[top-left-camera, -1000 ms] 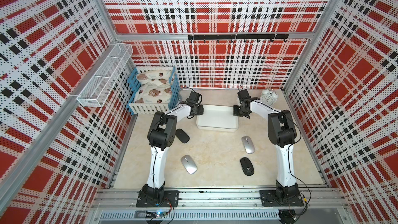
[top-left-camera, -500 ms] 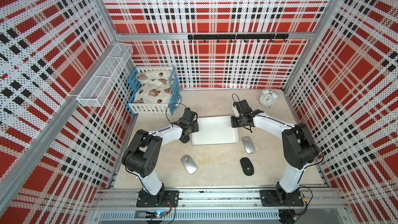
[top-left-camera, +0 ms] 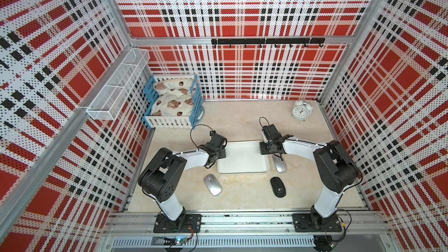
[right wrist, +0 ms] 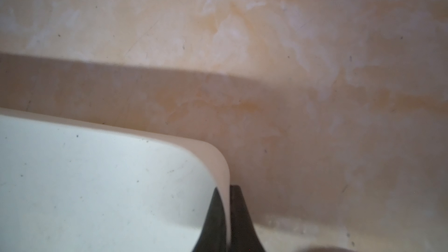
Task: Put the mouse in the storage box
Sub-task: Place the storage box at the center of the board.
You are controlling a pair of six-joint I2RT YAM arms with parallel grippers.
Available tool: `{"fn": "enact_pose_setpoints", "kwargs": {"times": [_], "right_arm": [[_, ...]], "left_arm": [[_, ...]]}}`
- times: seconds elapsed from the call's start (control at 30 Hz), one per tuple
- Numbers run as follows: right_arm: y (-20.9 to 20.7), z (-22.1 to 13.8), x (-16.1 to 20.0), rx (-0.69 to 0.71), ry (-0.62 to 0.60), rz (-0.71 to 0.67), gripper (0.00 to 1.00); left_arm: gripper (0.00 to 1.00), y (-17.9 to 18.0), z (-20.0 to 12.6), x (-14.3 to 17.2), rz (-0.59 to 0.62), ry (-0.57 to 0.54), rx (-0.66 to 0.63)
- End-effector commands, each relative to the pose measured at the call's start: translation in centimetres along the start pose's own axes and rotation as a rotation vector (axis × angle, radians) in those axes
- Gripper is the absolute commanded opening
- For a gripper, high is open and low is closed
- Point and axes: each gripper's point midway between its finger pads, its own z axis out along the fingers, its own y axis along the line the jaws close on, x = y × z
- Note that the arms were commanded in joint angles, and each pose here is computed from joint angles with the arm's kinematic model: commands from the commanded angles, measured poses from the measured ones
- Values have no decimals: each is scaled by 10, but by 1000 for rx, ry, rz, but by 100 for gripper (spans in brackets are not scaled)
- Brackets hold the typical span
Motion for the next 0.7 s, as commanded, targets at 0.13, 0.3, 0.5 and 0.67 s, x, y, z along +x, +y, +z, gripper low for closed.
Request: {"fn": "enact_pose_setpoints", "kwargs": {"times": [0.13,0.3,0.5,0.67], "right_arm": [[9,9,25,-32,69,-59,12],[5,9,28,-14,74,-46,34],[-7,2,28,45,58,-41,44],[-17,-16,15,92,14,-27,50]], "left_arm": [[15,-3,-3,6,-3,-7,3],[20,-1,-6,0,13,-28,-17],[22,-7,-4,-3,31,-28,-13],[22,-14,-7,-7,41,-35,1]]}}
